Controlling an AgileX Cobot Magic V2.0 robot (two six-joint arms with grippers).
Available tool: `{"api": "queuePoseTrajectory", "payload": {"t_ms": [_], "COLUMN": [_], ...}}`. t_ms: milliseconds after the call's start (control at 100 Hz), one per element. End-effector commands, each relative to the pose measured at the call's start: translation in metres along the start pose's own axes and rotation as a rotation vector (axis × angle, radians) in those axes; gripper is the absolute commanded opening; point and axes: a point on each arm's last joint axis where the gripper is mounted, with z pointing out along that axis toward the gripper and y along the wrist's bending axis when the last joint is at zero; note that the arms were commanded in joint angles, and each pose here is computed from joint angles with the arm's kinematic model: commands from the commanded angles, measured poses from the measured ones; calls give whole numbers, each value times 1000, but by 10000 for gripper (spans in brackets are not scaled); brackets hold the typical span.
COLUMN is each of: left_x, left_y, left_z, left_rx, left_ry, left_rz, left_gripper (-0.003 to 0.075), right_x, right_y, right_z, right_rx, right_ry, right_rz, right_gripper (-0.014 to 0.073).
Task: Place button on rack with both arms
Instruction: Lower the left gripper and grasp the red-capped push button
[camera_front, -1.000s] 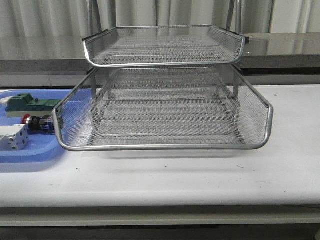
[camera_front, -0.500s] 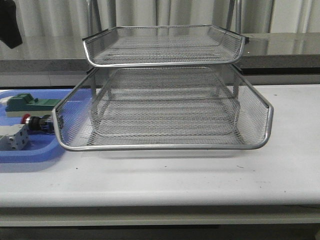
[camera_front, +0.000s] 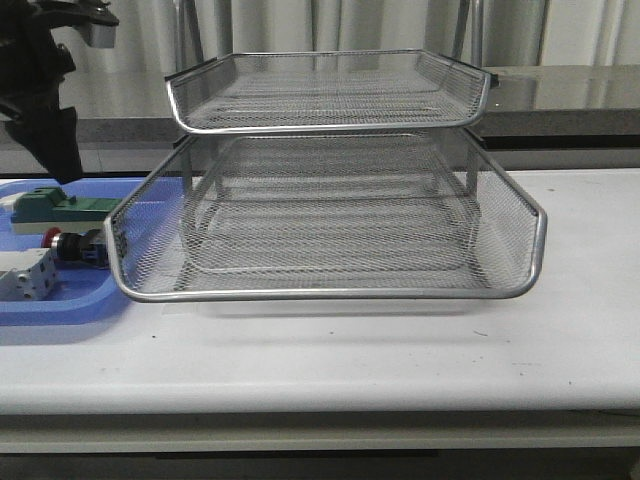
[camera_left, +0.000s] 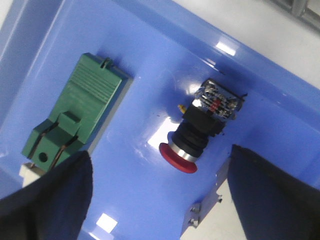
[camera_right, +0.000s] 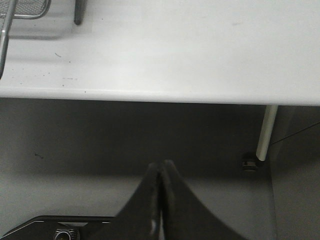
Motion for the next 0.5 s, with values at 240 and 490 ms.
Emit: {"api": "queuePoseTrajectory", "payload": {"t_ms": [240, 490], "left_x": [-8, -7], "left_y": [2, 2], "left_z": [0, 22], "left_rx": [18, 55], "left_ry": [-73, -53], "left_rz": [78, 101], "left_gripper": [536, 536], "right_x": [-12, -12], "right_y": [-1, -1], "right_z": [-7, -7], "right_rx": [6, 6], "right_ry": [-84, -84], "right_rz": [-9, -9], "right_gripper": [-70, -70]}}
